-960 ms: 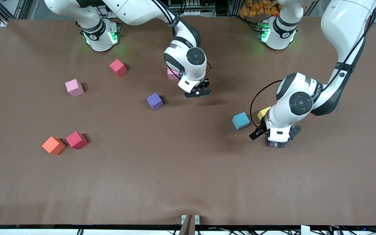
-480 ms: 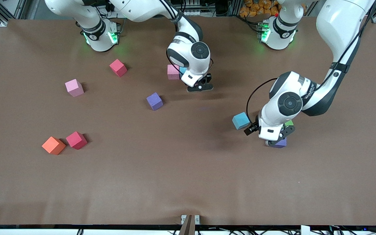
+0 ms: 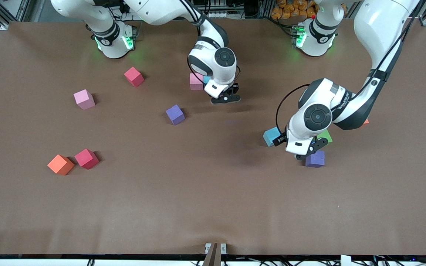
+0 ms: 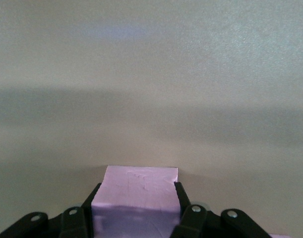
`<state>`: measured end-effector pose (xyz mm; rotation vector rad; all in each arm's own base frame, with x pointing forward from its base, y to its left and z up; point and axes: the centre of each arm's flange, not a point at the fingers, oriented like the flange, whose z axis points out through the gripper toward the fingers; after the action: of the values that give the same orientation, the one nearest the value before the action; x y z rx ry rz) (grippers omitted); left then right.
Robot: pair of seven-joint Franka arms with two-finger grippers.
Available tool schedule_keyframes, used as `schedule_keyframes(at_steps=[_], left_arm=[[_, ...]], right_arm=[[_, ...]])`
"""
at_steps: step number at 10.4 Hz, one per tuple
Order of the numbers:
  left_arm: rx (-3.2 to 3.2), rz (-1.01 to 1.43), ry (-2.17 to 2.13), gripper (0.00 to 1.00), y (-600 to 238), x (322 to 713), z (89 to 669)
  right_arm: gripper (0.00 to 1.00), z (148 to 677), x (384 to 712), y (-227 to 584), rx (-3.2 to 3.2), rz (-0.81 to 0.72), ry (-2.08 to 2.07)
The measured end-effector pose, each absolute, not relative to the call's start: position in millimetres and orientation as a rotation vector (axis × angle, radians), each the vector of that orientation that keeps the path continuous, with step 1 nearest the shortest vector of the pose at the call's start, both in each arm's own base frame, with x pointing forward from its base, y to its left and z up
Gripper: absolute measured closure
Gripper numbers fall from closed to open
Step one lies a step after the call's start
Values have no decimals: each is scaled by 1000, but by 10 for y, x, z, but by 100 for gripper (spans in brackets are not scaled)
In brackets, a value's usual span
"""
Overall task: Form number 2 with 11 blocks
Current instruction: 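Place the pink cube by the yellow cube while the left gripper grasps cyan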
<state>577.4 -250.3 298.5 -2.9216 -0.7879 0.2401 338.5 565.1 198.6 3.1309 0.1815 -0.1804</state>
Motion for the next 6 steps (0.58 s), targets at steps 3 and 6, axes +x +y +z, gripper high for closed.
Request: schedule_keyframes(at_steps=[3, 6], left_arm=[[-2915, 242, -797, 0, -2469, 5802, 3014], [-2912, 254, -770, 0, -2447, 5811, 3031]], right_arm=[[39, 1985, 3385, 5650, 3131, -180, 177], [5, 1968, 3379, 5639, 3128, -183, 168]])
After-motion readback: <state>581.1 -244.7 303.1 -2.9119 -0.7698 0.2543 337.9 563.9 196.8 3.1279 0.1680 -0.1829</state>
